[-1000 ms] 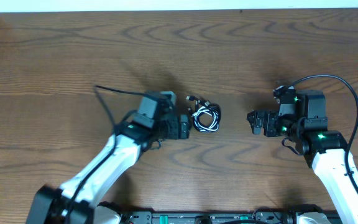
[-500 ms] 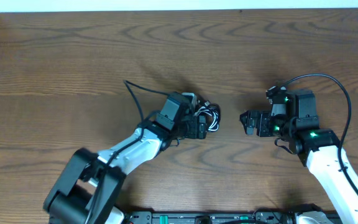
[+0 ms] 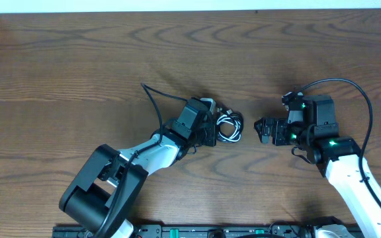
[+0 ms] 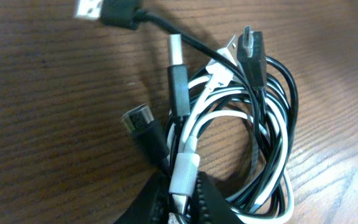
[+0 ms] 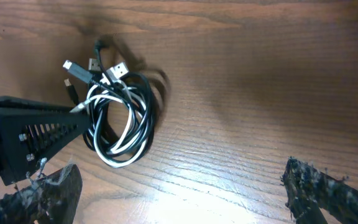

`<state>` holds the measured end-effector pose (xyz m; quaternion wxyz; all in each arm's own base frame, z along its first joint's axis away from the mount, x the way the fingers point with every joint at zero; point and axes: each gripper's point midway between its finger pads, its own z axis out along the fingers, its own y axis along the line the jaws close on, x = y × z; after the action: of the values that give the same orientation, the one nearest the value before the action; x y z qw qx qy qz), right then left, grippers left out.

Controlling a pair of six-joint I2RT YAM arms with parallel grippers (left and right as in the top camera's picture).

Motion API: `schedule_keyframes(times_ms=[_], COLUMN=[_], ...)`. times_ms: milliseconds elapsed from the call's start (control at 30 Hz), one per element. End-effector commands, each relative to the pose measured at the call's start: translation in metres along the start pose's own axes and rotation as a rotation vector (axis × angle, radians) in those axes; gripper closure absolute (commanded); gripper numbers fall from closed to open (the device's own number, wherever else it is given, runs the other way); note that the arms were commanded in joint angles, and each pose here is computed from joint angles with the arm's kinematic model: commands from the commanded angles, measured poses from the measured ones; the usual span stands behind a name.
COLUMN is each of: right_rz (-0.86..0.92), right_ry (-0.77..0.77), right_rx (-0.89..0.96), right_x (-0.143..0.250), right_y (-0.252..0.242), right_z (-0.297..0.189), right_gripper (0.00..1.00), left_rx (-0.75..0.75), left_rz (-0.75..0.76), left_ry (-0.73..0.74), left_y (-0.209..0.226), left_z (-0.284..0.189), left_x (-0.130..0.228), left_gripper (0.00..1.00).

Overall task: Untangle cables
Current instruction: 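Move both grippers inward toward the black and white cable bundle, then grasp the cable bundle with both grippers from opposite sides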

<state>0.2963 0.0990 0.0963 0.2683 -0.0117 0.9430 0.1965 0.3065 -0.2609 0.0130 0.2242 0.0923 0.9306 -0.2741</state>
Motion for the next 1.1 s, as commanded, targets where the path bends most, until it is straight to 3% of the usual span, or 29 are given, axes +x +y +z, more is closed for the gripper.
schedule_keyframes(times_ms=[0, 233, 500, 633, 800, 967, 1067], right_rz=[0.006, 0.054, 0.038, 0.102, 0.088, 0.081, 0.081], right_ry=[-0.015, 0.024, 0.154, 0.234, 0.303, 0.325, 0.323], right_rx=[0.001, 0.001, -0.046, -0.044, -0.132, -0.137, -0.138], right_x=[-0.007, 0.003, 0.030, 0.049, 0.065, 0.072, 0.071], right_y=[0.003, 0.003, 0.025, 0.028, 0.048, 0.050, 0.050], right_z=[-0.001, 0.002, 0.036, 0.057, 0.075, 0.081, 0.081], right_gripper=[0.01, 0.02, 0.28, 0.32, 0.49, 0.85, 0.94], left_rx=[-0.028, 0.085, 0.073, 0.073, 0.072, 0.072, 0.075], left_rz=[-0.008, -0.024, -0.062, -0.062, -0.063, -0.063, -0.044], left_ry=[0.032, 0.135, 0.247, 0.247, 0.250, 0.249, 0.232], left_y=[0.006, -0.012, -0.007, -0.008, -0.007, -0.007, -0.005], left_z=[0.001, -0.001, -0.005, -0.005, -0.005, -0.006, -0.010], left_x=[0.009, 0.029, 0.055, 0.055, 0.056, 0.055, 0.049], left_gripper=[0.92, 0.93, 0.92, 0.92, 0.92, 0.93, 0.93])
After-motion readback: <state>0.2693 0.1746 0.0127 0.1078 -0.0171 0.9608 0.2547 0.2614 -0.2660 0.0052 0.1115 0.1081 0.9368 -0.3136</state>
